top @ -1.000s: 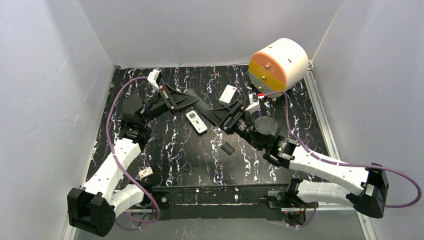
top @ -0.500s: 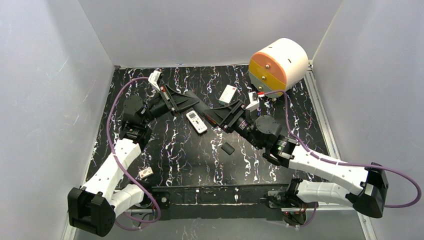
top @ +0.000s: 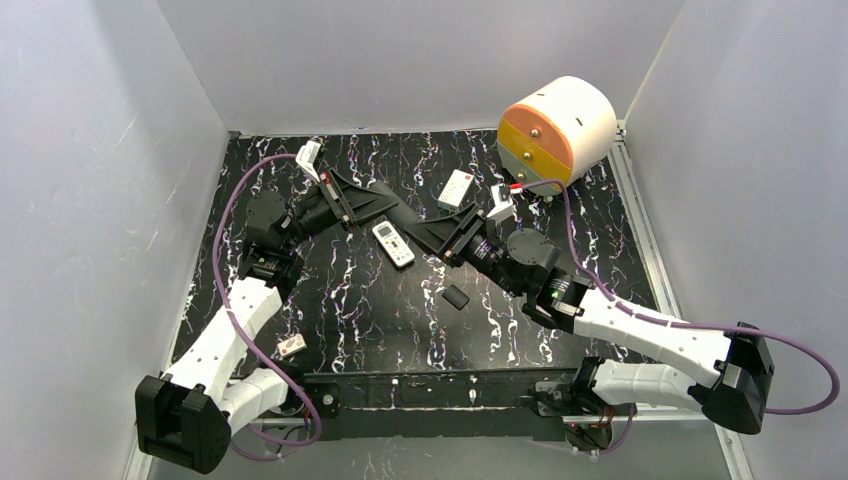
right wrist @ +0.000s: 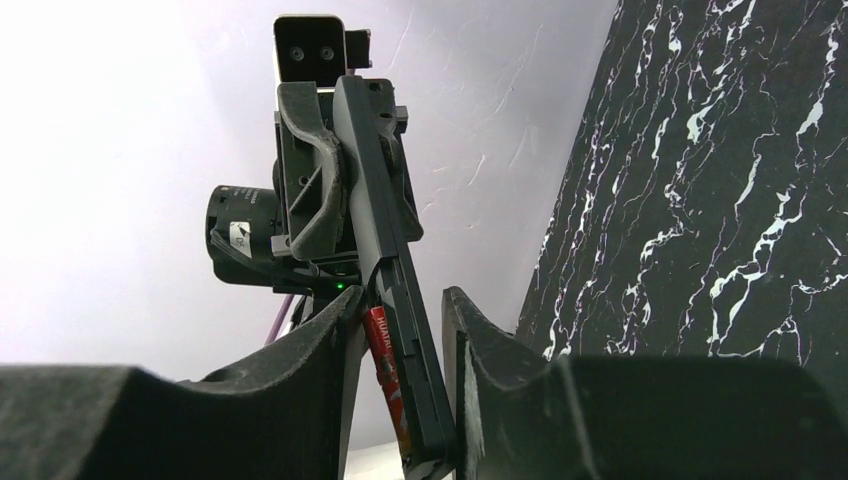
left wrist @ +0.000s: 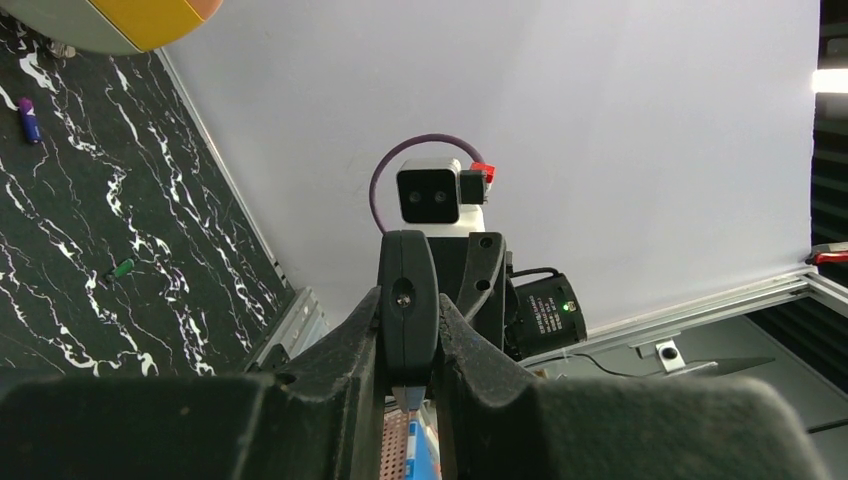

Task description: Load the batteries into the remote control

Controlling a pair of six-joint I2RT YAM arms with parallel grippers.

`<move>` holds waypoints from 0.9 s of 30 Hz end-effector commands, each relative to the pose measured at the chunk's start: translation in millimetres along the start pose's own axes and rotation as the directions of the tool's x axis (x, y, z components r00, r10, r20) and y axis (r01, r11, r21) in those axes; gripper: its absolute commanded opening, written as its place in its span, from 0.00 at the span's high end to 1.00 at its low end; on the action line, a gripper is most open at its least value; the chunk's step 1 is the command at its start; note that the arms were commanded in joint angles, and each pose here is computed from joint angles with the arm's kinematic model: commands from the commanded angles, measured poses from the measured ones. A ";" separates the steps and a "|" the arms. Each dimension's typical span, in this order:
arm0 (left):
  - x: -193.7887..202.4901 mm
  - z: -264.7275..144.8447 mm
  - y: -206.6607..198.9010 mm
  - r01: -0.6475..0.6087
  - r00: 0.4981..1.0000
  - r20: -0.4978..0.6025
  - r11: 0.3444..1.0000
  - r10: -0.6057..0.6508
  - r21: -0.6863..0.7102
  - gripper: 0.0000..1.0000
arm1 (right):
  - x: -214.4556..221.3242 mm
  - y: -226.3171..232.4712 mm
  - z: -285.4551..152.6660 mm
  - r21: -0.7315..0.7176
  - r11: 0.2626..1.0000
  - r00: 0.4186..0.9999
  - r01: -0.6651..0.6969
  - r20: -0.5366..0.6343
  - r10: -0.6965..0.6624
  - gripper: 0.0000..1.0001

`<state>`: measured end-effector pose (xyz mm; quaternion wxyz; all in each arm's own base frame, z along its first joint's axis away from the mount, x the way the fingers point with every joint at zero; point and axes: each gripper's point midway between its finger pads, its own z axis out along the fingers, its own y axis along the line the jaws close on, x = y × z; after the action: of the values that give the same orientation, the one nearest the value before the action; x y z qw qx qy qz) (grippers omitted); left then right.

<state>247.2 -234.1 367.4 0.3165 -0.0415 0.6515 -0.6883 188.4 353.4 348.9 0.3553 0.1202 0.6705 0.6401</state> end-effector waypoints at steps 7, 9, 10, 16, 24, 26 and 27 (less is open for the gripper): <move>0.2 -2.5 -13.8 0.015 1.000 0.010 0.999 -0.016 0.034 1.00 | -11.8 33.1 -3.1 -0.116 0.993 1.000 -0.010 0.026 0.014 0.69; -0.1 -2.0 -14.2 0.029 1.000 0.010 0.999 -0.030 0.033 1.00 | -11.9 32.4 -3.5 -0.120 0.993 0.999 -0.009 0.030 0.012 0.73; 0.0 -1.9 -14.5 0.035 0.999 0.010 0.999 -0.035 0.033 1.00 | -11.7 32.2 -3.3 -0.122 0.992 0.999 -0.007 0.030 0.011 0.74; -0.1 -1.9 -13.2 0.036 0.999 0.012 0.999 -0.036 0.031 1.00 | -18.0 31.7 -8.1 -0.125 0.992 0.998 -0.005 0.060 0.012 0.25; -2.5 -0.7 -15.5 0.033 0.999 0.018 0.999 -0.033 0.034 1.00 | -23.5 28.2 -26.7 -0.163 0.986 0.996 -0.015 0.084 0.029 0.36; -3.0 -1.0 -16.7 0.030 0.999 0.020 0.999 -0.031 0.036 1.00 | -23.7 27.1 -31.0 -0.172 0.985 0.996 -0.014 0.086 0.029 0.43; -2.9 -1.0 -17.2 0.030 0.999 0.020 0.999 -0.030 0.037 1.00 | -24.4 25.4 -31.8 -0.166 0.986 0.996 -0.009 0.090 0.024 0.45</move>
<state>249.1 -233.1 371.7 0.2974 -0.0720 0.6466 -0.6988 179.8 329.7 360.1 0.3707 0.1212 0.6309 0.6707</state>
